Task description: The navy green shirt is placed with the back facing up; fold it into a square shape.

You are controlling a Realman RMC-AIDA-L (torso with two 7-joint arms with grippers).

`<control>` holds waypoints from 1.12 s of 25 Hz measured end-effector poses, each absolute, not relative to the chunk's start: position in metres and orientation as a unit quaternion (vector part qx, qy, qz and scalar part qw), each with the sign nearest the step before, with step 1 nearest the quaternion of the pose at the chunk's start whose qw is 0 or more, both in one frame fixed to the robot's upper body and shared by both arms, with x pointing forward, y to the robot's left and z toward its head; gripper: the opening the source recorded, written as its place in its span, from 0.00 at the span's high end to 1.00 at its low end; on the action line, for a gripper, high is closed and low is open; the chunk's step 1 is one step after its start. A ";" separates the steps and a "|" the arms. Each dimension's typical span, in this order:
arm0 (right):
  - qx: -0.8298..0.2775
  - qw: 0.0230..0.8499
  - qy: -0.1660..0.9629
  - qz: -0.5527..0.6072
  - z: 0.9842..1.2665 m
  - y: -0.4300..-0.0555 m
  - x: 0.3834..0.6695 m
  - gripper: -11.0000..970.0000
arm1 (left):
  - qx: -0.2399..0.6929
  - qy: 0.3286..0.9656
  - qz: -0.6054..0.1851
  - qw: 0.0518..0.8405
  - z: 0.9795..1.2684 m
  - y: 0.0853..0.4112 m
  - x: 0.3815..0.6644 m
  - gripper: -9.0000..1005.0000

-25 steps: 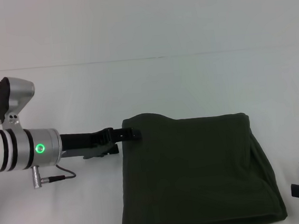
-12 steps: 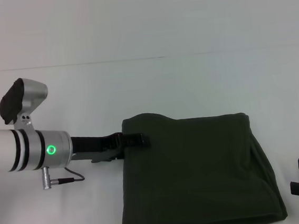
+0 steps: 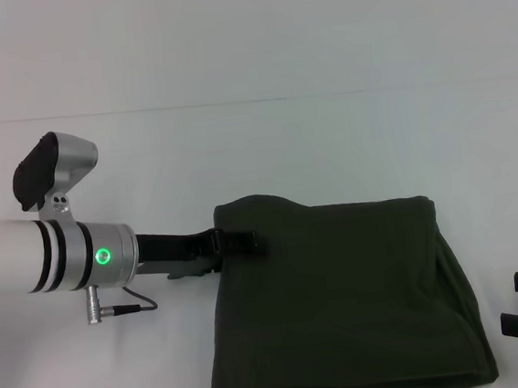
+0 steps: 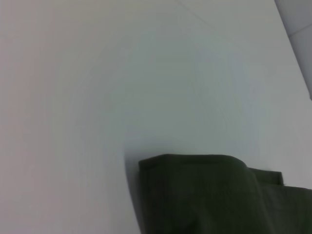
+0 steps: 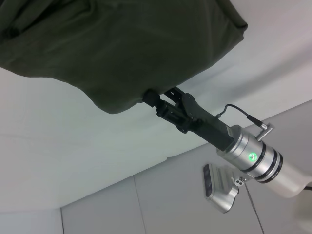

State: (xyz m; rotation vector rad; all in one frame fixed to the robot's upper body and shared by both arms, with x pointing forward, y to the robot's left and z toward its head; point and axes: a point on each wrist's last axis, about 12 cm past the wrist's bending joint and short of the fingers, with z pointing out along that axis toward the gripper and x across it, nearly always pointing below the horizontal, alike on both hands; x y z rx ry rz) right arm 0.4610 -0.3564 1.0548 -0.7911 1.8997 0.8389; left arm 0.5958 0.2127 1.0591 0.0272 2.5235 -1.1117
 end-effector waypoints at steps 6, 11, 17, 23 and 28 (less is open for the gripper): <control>-0.320 0.446 0.764 0.340 1.056 -0.356 0.463 0.24 | 0.021 0.902 -0.383 0.197 1.056 0.211 0.596 0.27; -0.322 0.447 0.762 0.341 1.057 -0.354 0.465 0.24 | 0.038 0.899 -0.384 0.207 1.055 0.207 0.595 0.40; -0.323 0.448 0.761 0.342 1.058 -0.354 0.466 0.24 | 0.037 0.899 -0.381 0.212 1.056 0.208 0.597 0.54; -0.324 0.448 0.760 0.341 1.058 -0.353 0.467 0.24 | 0.036 0.895 -0.381 0.229 1.058 0.208 0.600 0.78; -0.321 0.454 0.758 0.341 1.059 -0.352 0.469 0.24 | 0.021 0.894 -0.375 0.245 1.057 0.212 0.603 0.92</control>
